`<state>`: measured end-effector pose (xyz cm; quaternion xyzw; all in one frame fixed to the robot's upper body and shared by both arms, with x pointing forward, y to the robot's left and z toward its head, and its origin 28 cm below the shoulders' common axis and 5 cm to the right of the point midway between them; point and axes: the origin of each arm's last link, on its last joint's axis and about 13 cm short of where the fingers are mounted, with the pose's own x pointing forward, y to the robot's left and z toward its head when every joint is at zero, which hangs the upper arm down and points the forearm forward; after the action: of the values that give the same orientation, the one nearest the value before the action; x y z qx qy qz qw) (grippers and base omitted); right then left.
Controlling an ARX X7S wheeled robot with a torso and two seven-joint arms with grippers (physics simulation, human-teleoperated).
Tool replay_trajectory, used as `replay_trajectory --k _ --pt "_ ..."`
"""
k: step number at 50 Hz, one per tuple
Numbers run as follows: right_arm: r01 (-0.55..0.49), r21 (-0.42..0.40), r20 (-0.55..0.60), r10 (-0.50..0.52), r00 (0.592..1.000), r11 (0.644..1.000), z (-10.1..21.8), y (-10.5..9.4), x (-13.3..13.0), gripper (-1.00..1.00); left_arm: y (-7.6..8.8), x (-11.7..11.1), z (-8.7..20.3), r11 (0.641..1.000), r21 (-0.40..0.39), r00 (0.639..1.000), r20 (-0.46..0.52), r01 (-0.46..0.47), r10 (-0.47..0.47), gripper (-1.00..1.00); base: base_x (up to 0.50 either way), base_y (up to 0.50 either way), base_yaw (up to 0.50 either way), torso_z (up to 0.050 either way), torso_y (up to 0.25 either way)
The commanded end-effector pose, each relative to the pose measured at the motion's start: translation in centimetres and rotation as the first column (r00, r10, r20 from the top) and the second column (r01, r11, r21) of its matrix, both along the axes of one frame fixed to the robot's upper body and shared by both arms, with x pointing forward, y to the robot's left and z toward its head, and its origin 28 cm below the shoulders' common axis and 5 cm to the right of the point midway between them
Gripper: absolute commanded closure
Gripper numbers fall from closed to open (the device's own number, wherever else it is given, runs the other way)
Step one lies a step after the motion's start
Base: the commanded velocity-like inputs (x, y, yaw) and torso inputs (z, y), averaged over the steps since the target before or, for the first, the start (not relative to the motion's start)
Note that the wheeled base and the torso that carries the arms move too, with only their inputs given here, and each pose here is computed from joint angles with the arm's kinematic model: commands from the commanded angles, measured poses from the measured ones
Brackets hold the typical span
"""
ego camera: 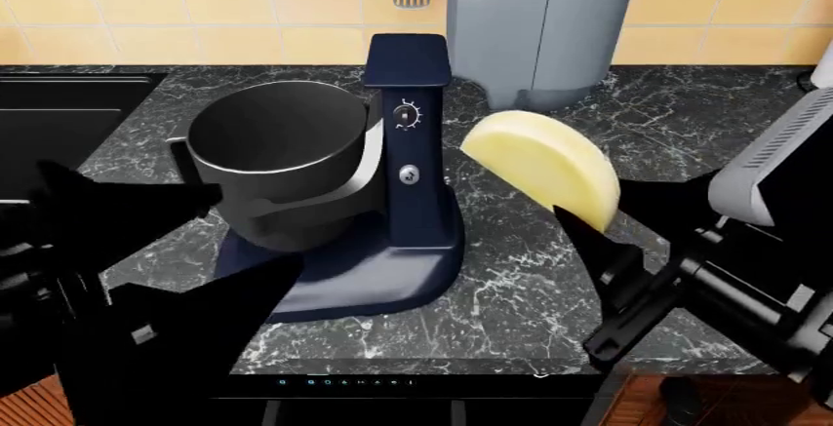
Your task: Place the cheese in the stand mixer bowl.
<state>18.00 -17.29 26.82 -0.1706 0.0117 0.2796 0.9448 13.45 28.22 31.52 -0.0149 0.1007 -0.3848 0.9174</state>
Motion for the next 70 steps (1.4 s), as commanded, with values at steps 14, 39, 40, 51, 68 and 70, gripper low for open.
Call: replay_trajectory --k 14,39,40,51,68,70 --pt "-0.159 0.013 0.036 0.159 0.987 0.987 0.7 2.3 2.9 1.00 0.3 2.5 2.0 0.930 -0.216 0.955 0.087 0.296 -0.283 -1.00 0.00 0.00 0.00 0.000 0.000" --pt "-0.249 0.130 0.083 0.240 0.967 0.960 0.8 2.6 3.1 1.00 0.5 4.5 1.0 0.905 -0.283 0.949 0.092 0.317 -0.303 -1.00 0.00 0.00 0.00 0.000 0.000" --pt "-0.253 0.134 0.086 0.243 0.966 0.958 0.8 2.7 3.1 1.00 0.5 4.5 0.9 0.904 -0.284 0.947 0.090 0.320 -0.308 -1.00 0.00 0.00 0.00 0.000 0.000" --pt "-0.291 0.234 0.096 0.276 0.956 0.928 0.7 2.4 4.1 1.00 0.6 5.2 0.3 0.899 -0.295 0.945 0.077 0.325 -0.317 -1.00 0.00 0.00 0.00 0.000 0.000" --pt "-0.279 0.431 -0.033 0.324 0.946 0.858 -0.9 0.5 6.8 1.00 1.2 4.7 0.2 0.895 -0.304 0.946 0.086 0.325 -0.314 -1.00 0.00 0.00 0.00 0.000 0.000" --pt "-0.277 0.456 -0.044 0.332 0.942 0.846 -1.1 0.3 7.1 1.00 1.3 4.8 0.2 0.895 -0.307 0.946 0.086 0.324 -0.313 -1.00 0.00 0.00 0.00 0.000 0.000"
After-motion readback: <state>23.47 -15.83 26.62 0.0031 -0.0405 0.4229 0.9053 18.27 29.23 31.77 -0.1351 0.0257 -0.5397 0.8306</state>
